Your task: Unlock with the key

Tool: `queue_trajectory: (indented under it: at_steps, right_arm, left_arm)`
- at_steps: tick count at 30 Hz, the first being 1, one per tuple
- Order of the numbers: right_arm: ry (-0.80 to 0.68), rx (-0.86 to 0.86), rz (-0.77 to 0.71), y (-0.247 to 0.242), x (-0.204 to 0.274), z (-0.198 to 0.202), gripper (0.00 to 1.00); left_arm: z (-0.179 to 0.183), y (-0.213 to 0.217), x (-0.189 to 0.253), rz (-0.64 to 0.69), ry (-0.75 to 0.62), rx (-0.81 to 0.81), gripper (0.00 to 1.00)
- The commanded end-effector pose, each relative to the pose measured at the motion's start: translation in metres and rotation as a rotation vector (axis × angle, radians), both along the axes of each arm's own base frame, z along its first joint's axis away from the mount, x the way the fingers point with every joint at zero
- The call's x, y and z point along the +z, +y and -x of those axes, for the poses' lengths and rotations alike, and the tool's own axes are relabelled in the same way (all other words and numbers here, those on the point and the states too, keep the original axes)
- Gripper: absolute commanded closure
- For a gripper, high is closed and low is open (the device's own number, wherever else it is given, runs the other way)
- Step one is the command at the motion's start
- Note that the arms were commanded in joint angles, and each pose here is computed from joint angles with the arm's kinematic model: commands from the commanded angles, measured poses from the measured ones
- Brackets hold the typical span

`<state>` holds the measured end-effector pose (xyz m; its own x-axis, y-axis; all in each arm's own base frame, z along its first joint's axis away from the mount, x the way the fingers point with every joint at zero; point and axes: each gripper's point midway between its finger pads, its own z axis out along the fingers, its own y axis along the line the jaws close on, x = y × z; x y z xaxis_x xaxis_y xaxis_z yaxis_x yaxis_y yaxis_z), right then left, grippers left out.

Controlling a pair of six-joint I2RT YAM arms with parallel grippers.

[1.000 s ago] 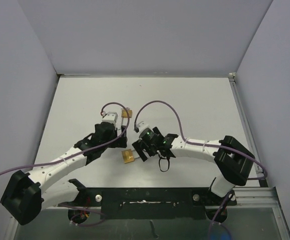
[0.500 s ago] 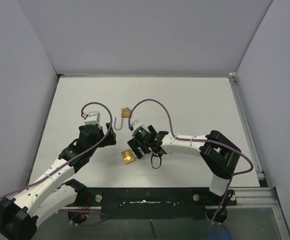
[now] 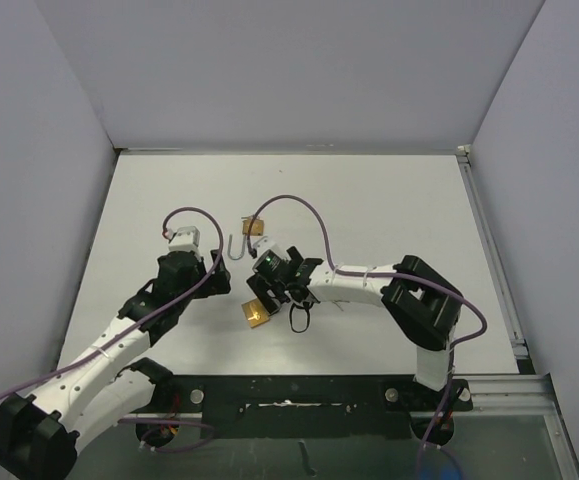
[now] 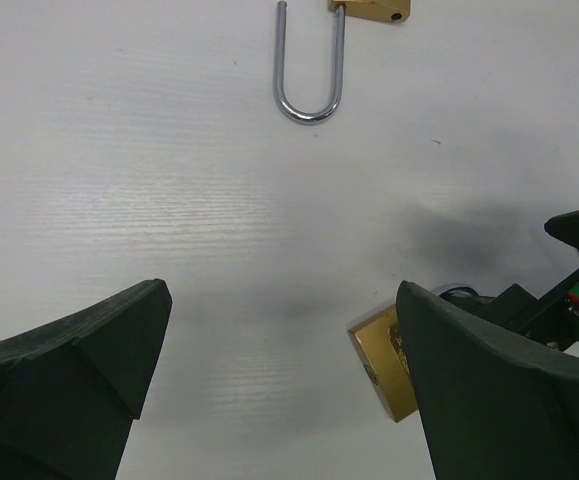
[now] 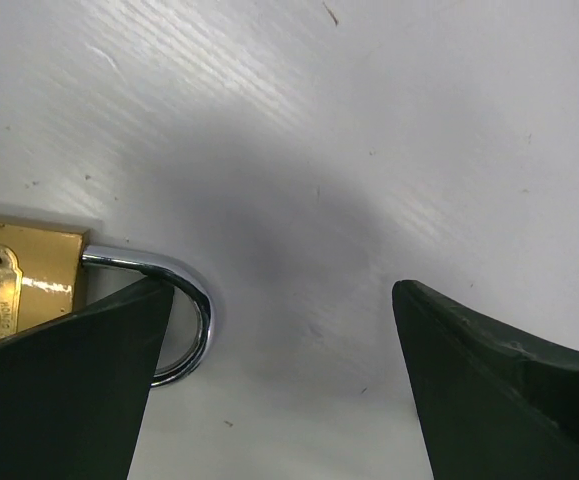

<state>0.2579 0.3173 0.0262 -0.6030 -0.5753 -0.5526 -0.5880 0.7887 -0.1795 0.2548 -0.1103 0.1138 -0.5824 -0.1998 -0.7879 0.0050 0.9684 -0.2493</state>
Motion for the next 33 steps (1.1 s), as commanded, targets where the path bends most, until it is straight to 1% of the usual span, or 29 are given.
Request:
queue_trajectory:
  at_steps: [1, 10, 16, 21, 25, 33]
  right_arm:
    - [-0.042, -0.018, 0.022, 0.004, 0.002, -0.018, 0.01]
    - [-0.053, 0.04, 0.014, 0.026, 0.001, -0.034, 0.01]
    - [-0.053, 0.094, -0.037, 0.048, 0.007, -0.038, 0.01]
    - [-0.034, 0.161, -0.084, 0.071, 0.007, -0.036, 0.01]
    - [-0.03, 0.215, -0.096, 0.088, 0.008, -0.033, 0.01]
    - [-0.018, 0.279, -0.118, 0.114, 0.01, -0.023, 0.02]
  left_arm:
    - [-0.008, -0.008, 0.01, 0.052, -0.036, -0.005, 0.02]
    - [-0.009, -0.004, 0.003, 0.039, -0.024, 0.009, 0.02]
    - [-0.007, 0.017, 0.01, 0.015, -0.036, 0.074, 0.02]
    - [0.0, 0.04, 0.031, 0.041, -0.086, 0.144, 0.03]
    - [0.008, 0.05, 0.04, 0.069, -0.119, 0.184, 0.03]
    - [0.017, 0.057, 0.038, 0.095, -0.117, 0.224, 0.02]
